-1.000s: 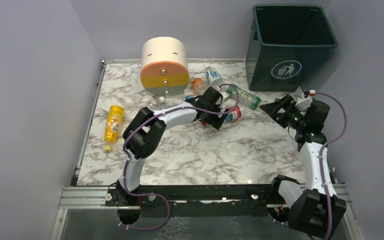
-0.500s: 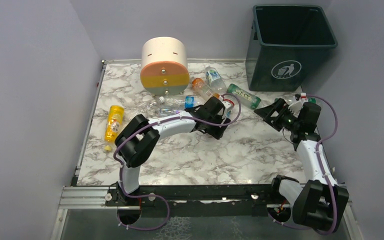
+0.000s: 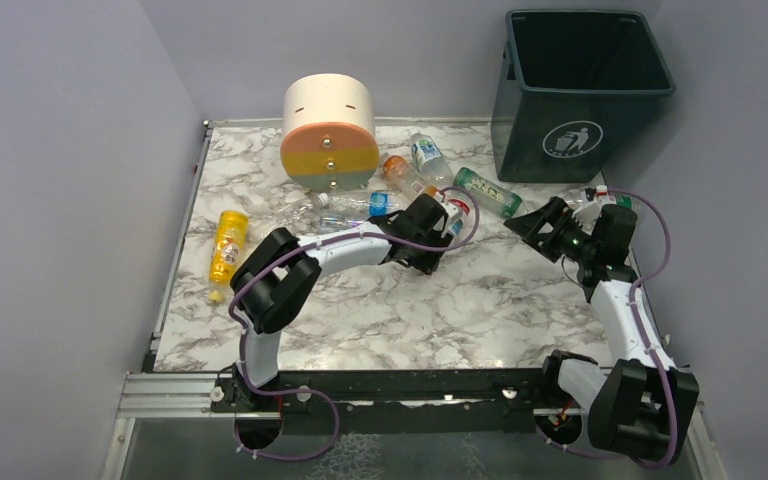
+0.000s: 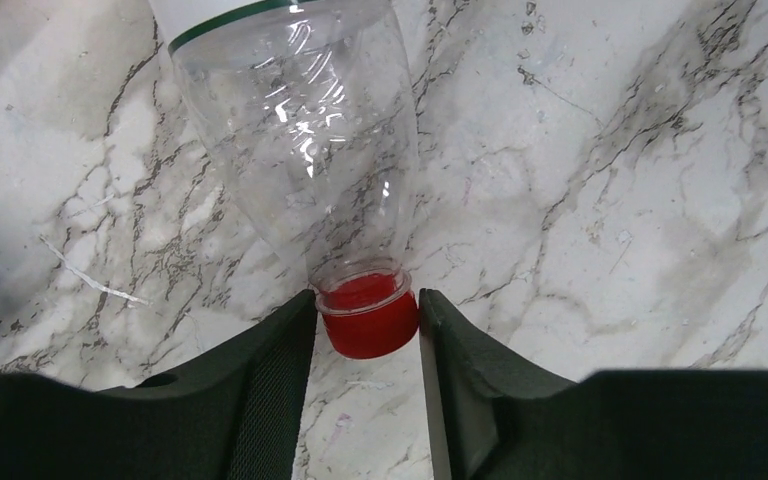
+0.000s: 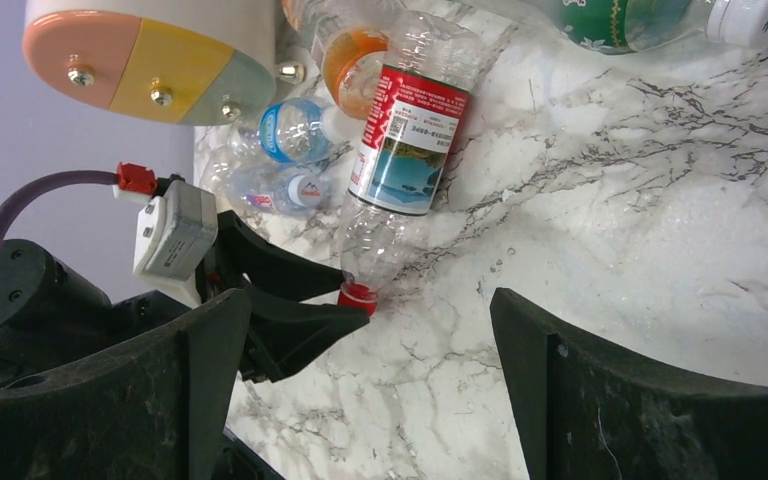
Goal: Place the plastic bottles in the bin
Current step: Pick up the plastic bottle at the center of the board.
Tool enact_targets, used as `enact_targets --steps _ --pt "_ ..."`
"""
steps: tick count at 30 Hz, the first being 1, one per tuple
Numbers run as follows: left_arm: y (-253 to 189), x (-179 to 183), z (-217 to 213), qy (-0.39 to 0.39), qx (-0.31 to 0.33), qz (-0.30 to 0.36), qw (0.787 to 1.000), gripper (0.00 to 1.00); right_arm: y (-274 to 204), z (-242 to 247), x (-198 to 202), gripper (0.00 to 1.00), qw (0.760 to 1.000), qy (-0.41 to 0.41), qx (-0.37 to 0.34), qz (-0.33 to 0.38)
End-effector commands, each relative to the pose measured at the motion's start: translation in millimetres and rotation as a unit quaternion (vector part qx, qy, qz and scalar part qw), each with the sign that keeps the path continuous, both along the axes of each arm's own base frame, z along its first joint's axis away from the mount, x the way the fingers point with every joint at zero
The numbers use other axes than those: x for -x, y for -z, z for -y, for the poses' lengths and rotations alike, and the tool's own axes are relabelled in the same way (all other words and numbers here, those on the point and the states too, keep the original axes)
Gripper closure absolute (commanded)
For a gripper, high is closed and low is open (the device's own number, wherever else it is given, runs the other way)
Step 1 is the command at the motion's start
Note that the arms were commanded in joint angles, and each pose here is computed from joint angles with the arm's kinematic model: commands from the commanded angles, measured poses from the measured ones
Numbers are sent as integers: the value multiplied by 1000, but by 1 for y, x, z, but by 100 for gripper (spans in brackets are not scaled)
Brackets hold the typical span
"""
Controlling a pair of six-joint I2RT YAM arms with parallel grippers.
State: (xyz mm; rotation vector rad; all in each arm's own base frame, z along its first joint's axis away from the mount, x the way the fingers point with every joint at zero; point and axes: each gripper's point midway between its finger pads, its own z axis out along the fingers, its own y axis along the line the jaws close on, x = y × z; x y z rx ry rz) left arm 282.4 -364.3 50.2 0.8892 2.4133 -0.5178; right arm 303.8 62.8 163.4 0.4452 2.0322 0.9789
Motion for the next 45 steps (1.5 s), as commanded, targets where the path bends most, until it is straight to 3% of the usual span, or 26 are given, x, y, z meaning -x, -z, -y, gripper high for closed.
enact_targets --steps 1,5,10,24,34,45 --pt "4 -8 6 -7 1 6 1000 57 3 1 -3 7 1000 5 6 6" --pt "7 -6 4 -8 -2 2 1000 67 4 0 -3 7 1000 5 7 5" --pt "7 0 1 -10 1 -5 1000 71 8 -1 -4 7 1000 3 5 2" --pt "-28 54 -3 8 33 6 999 71 20 -15 -5 7 1000 -12 6 -11" --pt "-74 60 -3 6 81 36 996 71 36 -41 -5 8 998 -36 9 -43" --pt "-75 68 5 4 87 35 996 71 68 -56 8 8 992 -59 -22 -107"
